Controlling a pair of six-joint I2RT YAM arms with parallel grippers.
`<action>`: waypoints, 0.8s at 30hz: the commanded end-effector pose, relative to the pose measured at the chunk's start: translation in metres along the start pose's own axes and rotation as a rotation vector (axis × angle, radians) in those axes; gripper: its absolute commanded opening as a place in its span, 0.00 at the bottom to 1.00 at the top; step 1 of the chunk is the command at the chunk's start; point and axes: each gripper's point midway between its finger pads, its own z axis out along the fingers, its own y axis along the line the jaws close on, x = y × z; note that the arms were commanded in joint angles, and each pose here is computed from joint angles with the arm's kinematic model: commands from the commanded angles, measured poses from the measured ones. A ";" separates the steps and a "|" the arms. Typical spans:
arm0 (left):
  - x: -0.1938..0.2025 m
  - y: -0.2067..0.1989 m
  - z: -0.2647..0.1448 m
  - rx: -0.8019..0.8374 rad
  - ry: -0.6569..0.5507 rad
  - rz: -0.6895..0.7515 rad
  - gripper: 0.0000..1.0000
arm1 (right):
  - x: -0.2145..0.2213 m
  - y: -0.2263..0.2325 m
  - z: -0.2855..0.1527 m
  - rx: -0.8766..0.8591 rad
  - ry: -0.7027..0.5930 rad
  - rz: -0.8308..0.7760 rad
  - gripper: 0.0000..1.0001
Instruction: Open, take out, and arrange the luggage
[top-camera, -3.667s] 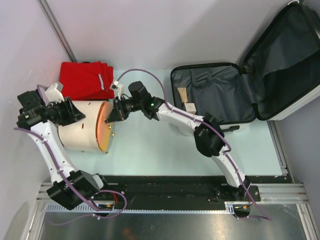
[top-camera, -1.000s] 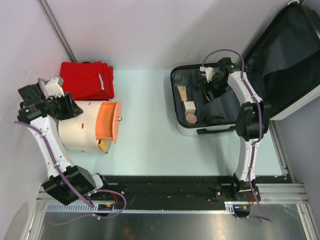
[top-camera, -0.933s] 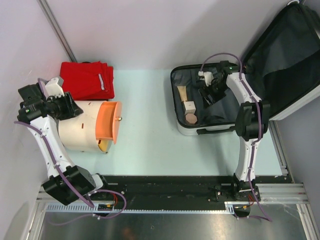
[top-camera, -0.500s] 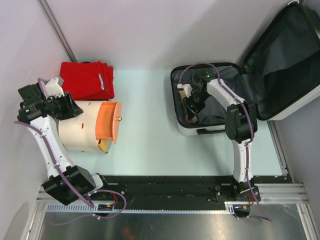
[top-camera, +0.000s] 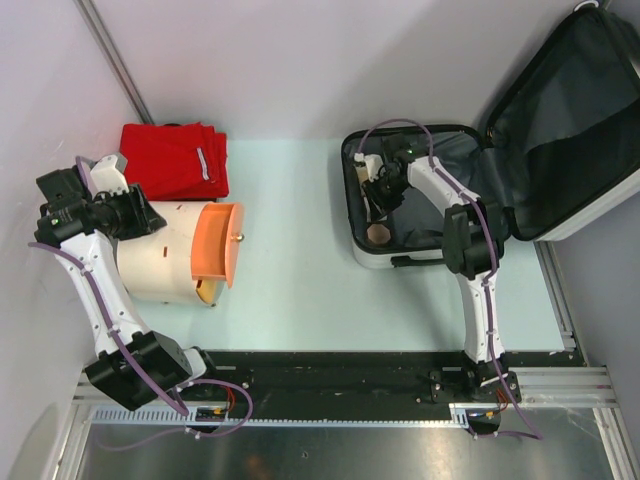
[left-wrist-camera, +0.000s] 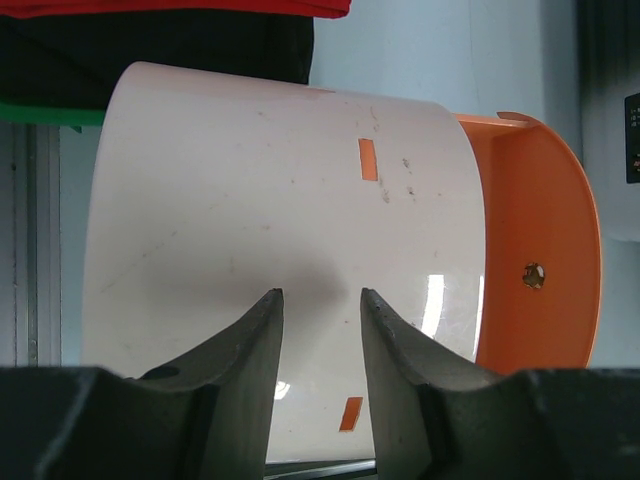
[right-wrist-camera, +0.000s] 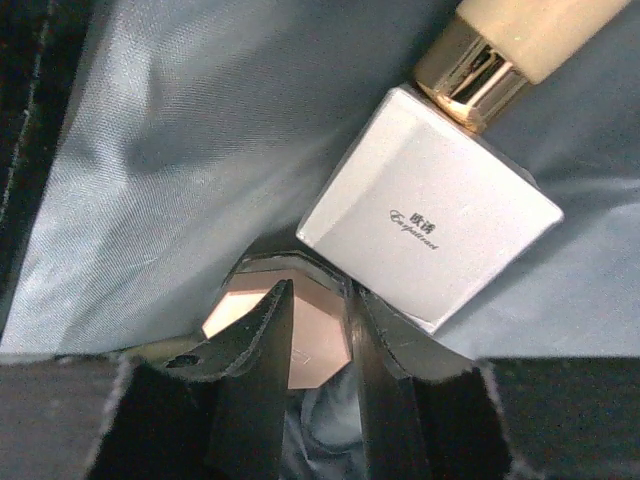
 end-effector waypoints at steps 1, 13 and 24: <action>0.032 0.003 0.007 -0.005 0.130 -0.062 0.43 | -0.071 -0.036 -0.026 0.139 -0.265 -0.027 0.33; 0.031 0.002 0.008 0.005 0.127 -0.050 0.43 | -0.051 -0.008 -0.065 0.015 -0.279 -0.103 0.74; 0.026 0.002 0.008 0.009 0.120 -0.049 0.43 | -0.067 -0.026 -0.033 0.234 -0.219 -0.084 0.90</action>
